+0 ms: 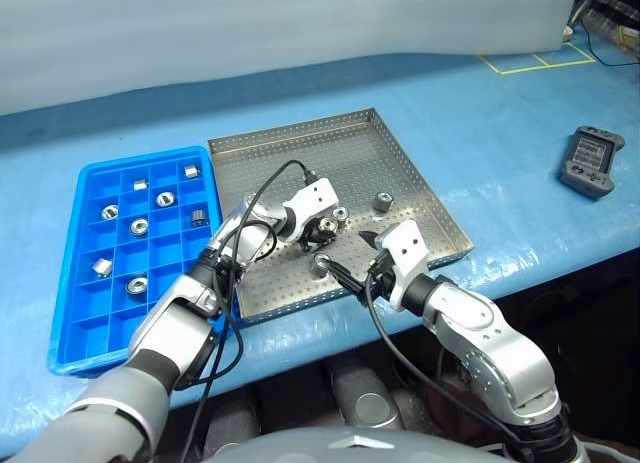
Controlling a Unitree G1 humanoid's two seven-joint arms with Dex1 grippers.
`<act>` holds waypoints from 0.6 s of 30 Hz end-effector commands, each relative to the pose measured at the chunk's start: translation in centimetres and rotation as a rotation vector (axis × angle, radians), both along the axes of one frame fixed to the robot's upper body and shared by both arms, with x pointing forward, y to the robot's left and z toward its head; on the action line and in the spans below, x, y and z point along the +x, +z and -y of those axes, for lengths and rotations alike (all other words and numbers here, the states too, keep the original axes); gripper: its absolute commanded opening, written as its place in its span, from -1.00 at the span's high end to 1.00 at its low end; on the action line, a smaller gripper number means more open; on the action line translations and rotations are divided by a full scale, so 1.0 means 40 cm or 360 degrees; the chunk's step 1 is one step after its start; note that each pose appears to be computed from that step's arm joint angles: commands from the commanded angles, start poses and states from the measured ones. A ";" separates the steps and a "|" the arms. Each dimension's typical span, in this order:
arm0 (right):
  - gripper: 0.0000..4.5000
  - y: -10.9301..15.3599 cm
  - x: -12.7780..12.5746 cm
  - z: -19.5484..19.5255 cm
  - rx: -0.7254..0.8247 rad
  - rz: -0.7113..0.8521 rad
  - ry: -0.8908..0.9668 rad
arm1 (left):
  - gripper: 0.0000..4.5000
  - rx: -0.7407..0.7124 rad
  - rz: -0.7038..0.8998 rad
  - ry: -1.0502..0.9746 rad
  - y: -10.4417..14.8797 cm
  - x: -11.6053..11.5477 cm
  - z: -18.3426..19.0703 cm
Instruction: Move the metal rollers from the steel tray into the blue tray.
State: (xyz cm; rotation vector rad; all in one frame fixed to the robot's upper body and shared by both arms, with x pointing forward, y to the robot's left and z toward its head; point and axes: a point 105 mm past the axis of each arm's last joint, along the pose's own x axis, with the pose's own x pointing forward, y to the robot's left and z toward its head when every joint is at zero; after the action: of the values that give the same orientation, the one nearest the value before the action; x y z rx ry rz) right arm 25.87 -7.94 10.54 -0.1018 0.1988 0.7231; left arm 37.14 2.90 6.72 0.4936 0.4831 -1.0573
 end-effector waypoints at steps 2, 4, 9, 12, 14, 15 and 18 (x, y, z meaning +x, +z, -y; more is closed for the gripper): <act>-1.00 0.032 0.003 -0.011 0.0025 0.0086 0.0024 | 0.25 -0.0197 0.0144 0.0080 0.083 0.013 -0.007; -1.00 0.032 0.006 -0.009 0.0029 0.0084 0.0010 | 0.25 -0.0264 0.0185 0.0127 0.108 0.016 -0.014; -1.00 0.030 0.025 -0.017 0.0099 0.0070 -0.0105 | 0.25 -0.0457 0.0383 0.0356 0.185 0.010 -0.079; -1.00 0.038 0.037 -0.026 0.0169 0.0064 -0.0169 | 0.25 -0.0490 0.0482 0.0459 0.200 -0.004 -0.119; -1.00 0.052 0.045 -0.037 0.0287 0.0041 -0.0201 | 0.25 -0.0538 0.0568 0.0537 0.209 -0.017 -0.151; -1.00 0.060 0.049 -0.041 0.0348 0.0026 -0.0219 | 0.25 -0.0566 0.0614 0.0572 0.214 -0.023 -0.165; -1.00 0.082 0.060 -0.052 0.0519 -0.0022 -0.0264 | 0.25 -0.0659 0.0728 0.0648 0.230 -0.046 -0.194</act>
State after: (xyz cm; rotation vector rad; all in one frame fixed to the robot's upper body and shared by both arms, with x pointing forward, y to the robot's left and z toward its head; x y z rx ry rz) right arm 28.07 -5.83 12.59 0.1709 0.1319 0.5892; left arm 35.79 10.34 12.24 0.2405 0.1286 -0.6342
